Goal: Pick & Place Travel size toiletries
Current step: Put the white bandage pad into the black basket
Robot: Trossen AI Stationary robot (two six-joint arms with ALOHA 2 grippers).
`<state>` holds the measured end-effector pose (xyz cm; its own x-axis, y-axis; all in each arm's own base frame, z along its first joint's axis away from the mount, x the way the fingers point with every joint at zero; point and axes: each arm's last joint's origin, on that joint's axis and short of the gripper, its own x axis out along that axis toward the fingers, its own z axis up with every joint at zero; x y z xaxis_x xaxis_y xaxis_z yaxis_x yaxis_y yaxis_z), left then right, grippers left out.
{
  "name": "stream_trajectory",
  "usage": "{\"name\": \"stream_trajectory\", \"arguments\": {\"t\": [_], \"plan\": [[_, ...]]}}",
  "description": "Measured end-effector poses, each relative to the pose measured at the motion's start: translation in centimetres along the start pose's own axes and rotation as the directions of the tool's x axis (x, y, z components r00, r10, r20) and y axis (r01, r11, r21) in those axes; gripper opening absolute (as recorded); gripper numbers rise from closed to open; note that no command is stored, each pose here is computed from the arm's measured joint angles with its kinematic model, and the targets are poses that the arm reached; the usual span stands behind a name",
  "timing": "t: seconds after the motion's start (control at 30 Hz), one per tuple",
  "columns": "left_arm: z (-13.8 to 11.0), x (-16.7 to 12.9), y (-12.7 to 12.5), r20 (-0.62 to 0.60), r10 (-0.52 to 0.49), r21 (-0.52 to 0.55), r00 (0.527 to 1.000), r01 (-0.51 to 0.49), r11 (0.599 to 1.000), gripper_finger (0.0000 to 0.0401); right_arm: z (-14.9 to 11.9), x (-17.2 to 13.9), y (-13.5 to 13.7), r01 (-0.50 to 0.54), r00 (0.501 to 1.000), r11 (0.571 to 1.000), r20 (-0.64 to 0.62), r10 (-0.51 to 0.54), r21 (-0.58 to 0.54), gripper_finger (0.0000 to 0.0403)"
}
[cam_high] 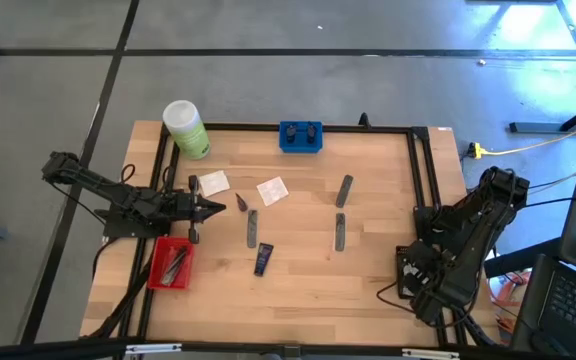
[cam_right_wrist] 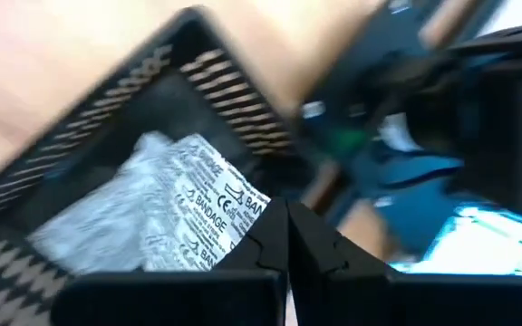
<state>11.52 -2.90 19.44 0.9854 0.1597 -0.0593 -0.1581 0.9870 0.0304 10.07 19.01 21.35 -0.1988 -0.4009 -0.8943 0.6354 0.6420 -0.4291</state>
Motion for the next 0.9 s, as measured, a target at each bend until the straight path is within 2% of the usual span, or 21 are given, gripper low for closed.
{"name": "stream_trajectory", "arguments": {"t": [0.2, 0.33, 0.53, 0.67, 0.9], "plan": [[0.0, 0.0, 0.0, 0.0, 0.0, 0.0, 1.0, 0.0, 1.0, 0.0012, -0.5, -0.2, 2.1, -0.22, 0.974, 0.975, -0.048, 0.221, 0.011, 0.0], [0.0, 0.0, 0.0, 0.0, 0.0, 0.0, 1.0, 0.0, 1.0, 0.0012, -0.6, -0.5, 3.0, -0.327, 0.945, 0.945, -0.012, 0.327, 0.016, 0.0], [0.0, 0.0, 0.0, 0.0, 0.0, 0.0, 1.0, 0.0, 1.0, 0.0008, -0.4, -0.6, 3.2, -0.348, 0.937, 0.937, 0.025, 0.348, 0.011, 0.0], [0.0, 0.0, 0.0, 0.0, 0.0, 0.0, 1.0, 0.0, 1.0, 0.0011, 0.0, -0.3, 3.4, -0.332, 0.938, 0.943, 0.095, 0.333, -0.034, 0.0], [0.0, 0.0, 0.0, 0.0, 0.0, 0.0, 1.0, 0.0, 1.0, 0.0011, 0.3, 1.4, 4.6, -0.396, 0.915, 0.917, 0.065, 0.399, -0.054, 0.0]]}}
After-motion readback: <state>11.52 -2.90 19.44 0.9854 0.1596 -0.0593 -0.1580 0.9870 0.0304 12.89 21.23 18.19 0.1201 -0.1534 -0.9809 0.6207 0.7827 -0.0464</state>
